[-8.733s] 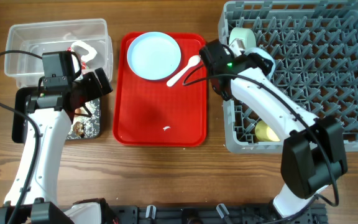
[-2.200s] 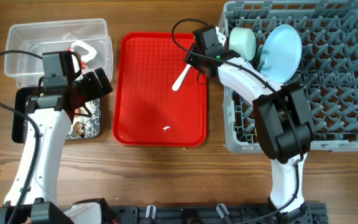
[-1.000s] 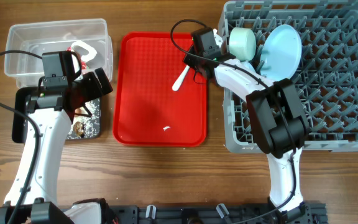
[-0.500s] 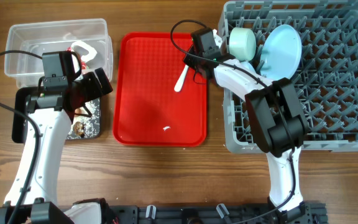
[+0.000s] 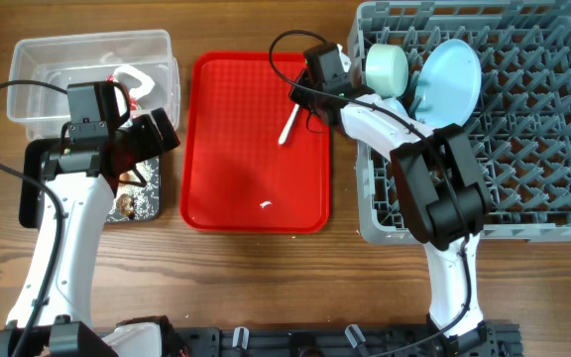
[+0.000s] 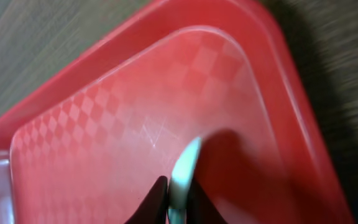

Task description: Sort waste into correct bins and load items into the dishwasher rack

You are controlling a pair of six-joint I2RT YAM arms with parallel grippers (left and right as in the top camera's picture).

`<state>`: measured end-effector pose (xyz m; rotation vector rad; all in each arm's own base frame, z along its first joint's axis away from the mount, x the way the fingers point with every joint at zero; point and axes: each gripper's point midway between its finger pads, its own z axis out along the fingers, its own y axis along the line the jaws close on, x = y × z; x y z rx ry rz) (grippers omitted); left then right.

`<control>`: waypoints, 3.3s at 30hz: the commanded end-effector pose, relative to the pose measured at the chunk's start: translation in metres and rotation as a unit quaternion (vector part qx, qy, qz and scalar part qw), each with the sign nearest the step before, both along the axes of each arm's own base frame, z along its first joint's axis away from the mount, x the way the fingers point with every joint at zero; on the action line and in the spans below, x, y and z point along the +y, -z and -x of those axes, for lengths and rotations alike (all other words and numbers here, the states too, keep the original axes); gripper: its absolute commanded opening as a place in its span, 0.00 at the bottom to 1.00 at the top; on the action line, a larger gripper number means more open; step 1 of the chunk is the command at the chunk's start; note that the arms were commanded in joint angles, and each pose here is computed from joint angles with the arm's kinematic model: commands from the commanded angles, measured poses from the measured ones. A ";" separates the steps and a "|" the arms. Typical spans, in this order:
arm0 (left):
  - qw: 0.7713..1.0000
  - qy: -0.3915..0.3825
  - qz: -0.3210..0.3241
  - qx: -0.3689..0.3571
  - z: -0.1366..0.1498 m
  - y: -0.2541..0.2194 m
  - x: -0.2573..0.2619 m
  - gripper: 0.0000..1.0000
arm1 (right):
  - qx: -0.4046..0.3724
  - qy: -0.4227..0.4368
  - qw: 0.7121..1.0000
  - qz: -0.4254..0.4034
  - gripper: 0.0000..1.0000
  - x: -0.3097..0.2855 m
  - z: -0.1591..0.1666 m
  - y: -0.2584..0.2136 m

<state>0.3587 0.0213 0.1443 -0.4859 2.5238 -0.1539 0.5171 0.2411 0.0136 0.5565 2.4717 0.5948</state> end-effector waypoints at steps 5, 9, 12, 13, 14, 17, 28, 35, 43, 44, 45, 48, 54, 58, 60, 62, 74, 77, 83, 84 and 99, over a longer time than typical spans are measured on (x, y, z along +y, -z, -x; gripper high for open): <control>1.000 0.002 -0.006 -0.008 -0.002 -0.005 0.002 1.00 | 0.049 -0.056 0.997 0.001 0.04 0.008 0.022 0.036; 1.000 0.002 -0.006 -0.008 -0.002 -0.005 0.002 1.00 | 0.035 -0.092 0.995 0.008 0.04 0.013 0.022 0.009; 1.000 0.002 -0.006 -0.008 -0.002 -0.005 0.002 1.00 | 0.008 -0.131 0.991 0.027 0.04 0.014 0.023 -0.032; 1.000 0.002 -0.006 -0.008 -0.002 -0.005 0.002 1.00 | -0.003 -0.141 0.990 0.032 0.04 0.013 0.025 -0.049; 1.000 0.002 -0.006 -0.008 -0.002 -0.005 0.002 1.00 | -0.011 -0.147 0.988 0.036 0.04 0.012 0.027 -0.064; 1.000 0.002 -0.006 -0.008 -0.002 -0.005 0.002 1.00 | -0.034 -0.137 0.990 0.031 0.04 -0.003 0.036 -0.123; 1.000 0.002 -0.006 -0.008 -0.002 -0.005 0.002 1.00 | -0.025 0.139 0.989 0.033 0.04 -0.183 0.093 -0.249; 1.000 0.002 -0.006 -0.008 -0.002 -0.005 0.002 1.00 | 0.106 0.324 0.935 0.102 0.04 -0.300 0.151 -0.195; 1.000 0.002 -0.006 -0.008 -0.002 -0.005 0.002 1.00 | 0.151 0.362 0.915 0.092 0.04 -0.312 0.169 -0.131; 1.000 0.002 -0.006 -0.008 -0.002 -0.005 0.002 1.00 | 0.154 0.364 0.914 0.092 0.04 -0.312 0.170 -0.127; 1.000 0.002 -0.006 -0.008 -0.002 -0.005 0.002 1.00 | 0.159 0.370 0.911 0.089 0.04 -0.312 0.173 -0.120; 1.000 0.002 -0.006 -0.008 -0.002 -0.005 0.002 1.00 | 0.167 0.388 0.903 0.084 0.04 -0.313 0.178 -0.109; 1.000 0.002 -0.006 -0.008 -0.002 -0.005 0.002 1.00 | 0.150 0.397 0.902 0.079 0.10 -0.315 0.172 -0.105; 1.000 0.002 -0.006 -0.008 -0.002 -0.005 0.002 1.00 | 0.137 0.396 0.905 0.075 0.59 -0.315 0.166 -0.108; 1.000 0.002 -0.006 -0.008 -0.002 -0.005 0.002 1.00 | 0.137 0.396 0.905 0.075 0.62 -0.315 0.166 -0.108; 1.000 0.002 -0.006 -0.008 -0.002 -0.005 0.002 1.00 | 0.140 0.394 0.905 0.073 0.62 -0.314 0.167 -0.107; 1.000 0.002 -0.006 -0.008 -0.002 -0.005 0.002 1.00 | 0.034 0.153 0.984 0.089 0.63 -0.265 0.204 -0.200; 1.000 0.002 -0.006 -0.008 -0.002 -0.005 0.002 1.00 | -0.036 0.034 0.993 0.103 0.72 -0.238 0.228 -0.235; 1.000 0.002 -0.006 -0.008 -0.002 -0.005 0.002 1.00 | -0.136 -0.009 0.989 0.051 1.00 -0.208 0.274 -0.288; 1.000 0.002 -0.006 -0.008 -0.002 -0.005 0.002 1.00 | -0.146 -0.001 0.988 0.044 1.00 -0.208 0.279 -0.294; 1.000 0.002 -0.006 -0.008 -0.002 -0.005 0.002 1.00 | -0.201 0.066 0.967 0.139 1.00 -0.242 0.290 -0.294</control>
